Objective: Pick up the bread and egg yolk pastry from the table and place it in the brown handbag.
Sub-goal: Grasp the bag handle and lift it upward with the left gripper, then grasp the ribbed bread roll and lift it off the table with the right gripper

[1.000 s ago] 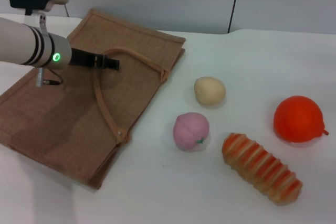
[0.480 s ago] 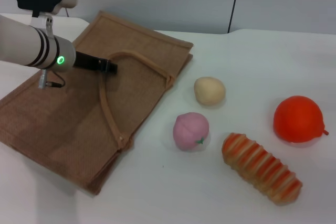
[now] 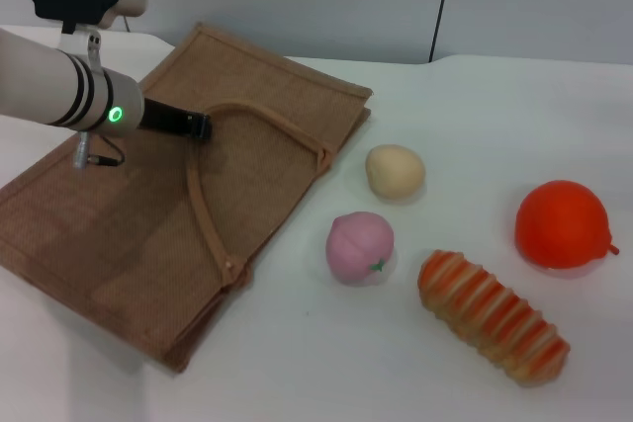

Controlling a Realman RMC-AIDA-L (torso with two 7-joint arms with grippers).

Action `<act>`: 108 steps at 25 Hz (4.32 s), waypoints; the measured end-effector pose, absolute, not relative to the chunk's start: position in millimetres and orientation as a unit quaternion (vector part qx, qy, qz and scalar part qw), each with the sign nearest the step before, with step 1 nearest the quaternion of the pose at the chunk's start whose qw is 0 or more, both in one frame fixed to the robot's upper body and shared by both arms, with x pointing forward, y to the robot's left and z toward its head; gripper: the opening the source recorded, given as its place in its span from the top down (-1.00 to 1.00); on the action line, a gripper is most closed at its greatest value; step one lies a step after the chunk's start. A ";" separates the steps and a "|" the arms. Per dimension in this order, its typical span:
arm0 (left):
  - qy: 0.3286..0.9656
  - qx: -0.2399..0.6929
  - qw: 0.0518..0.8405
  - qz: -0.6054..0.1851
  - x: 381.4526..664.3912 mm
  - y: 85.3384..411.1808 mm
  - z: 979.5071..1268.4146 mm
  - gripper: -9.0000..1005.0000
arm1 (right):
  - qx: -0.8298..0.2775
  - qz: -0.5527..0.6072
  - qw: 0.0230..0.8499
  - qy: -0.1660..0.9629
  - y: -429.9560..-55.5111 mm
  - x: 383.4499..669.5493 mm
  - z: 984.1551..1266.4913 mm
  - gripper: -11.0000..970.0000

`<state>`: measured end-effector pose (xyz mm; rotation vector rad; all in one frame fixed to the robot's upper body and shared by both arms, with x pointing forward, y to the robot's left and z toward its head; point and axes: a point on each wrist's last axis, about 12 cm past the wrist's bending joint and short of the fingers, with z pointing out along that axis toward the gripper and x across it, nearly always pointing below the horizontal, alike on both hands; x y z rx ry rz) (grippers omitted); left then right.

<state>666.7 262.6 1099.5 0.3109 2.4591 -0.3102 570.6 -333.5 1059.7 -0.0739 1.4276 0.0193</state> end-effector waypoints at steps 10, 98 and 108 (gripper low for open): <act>0.925 0.118 0.338 -0.128 669.7 258.9 1102.0 0.74 | -0.034 0.009 0.755 0.655 -333.5 570.5 1059.7 -0.78; 0.632 0.089 0.640 -0.428 581.2 304.0 1117.5 0.74 | -0.468 0.325 0.458 0.682 -239.6 580.2 1074.3 -0.78; 0.632 0.071 0.649 -0.418 576.8 315.8 1116.1 0.74 | -0.462 0.355 0.378 0.719 -250.3 571.7 1076.8 -0.75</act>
